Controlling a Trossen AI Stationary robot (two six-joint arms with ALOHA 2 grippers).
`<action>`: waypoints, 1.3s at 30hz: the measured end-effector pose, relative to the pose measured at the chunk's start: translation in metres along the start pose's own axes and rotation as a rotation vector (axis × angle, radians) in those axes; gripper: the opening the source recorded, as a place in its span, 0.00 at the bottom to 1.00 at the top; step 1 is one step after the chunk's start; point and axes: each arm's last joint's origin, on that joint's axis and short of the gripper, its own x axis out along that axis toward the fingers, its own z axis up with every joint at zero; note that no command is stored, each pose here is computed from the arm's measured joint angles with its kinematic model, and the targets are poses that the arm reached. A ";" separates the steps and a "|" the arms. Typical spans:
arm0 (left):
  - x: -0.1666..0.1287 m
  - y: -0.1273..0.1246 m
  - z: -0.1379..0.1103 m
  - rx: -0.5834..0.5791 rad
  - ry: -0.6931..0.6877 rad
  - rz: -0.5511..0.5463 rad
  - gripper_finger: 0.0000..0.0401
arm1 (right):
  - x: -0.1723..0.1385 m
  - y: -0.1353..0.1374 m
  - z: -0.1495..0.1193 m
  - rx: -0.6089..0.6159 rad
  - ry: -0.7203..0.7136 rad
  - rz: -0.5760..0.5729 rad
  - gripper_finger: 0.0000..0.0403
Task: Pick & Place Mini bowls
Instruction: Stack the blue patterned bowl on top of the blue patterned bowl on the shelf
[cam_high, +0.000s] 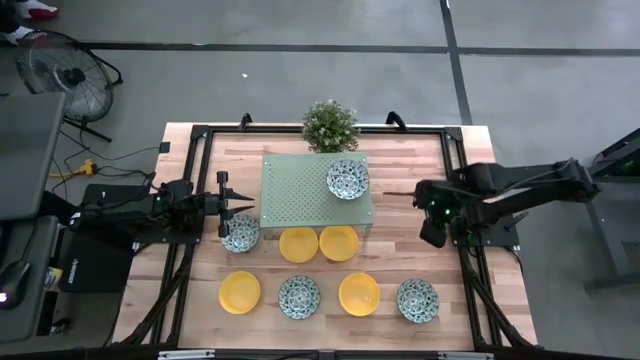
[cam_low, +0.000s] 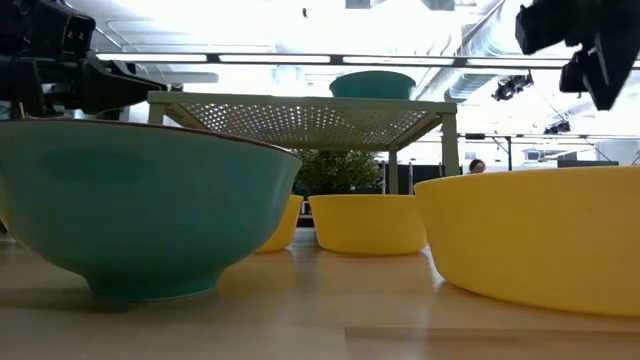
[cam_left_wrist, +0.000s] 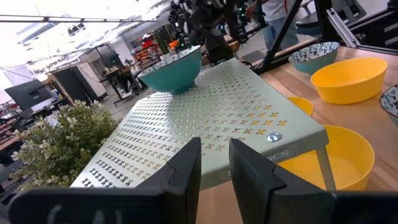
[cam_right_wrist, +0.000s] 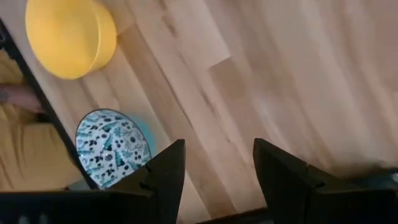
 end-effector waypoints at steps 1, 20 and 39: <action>0.000 0.000 0.000 0.000 0.000 0.000 0.20 | 0.005 0.001 -0.001 -0.001 0.004 0.012 0.44; 0.000 0.000 0.000 0.000 0.000 0.000 0.20 | 0.065 0.038 -0.034 -0.187 0.010 0.112 0.44; 0.000 0.000 0.000 0.000 0.000 0.000 0.20 | 0.130 0.071 -0.067 -0.346 0.124 -0.101 0.44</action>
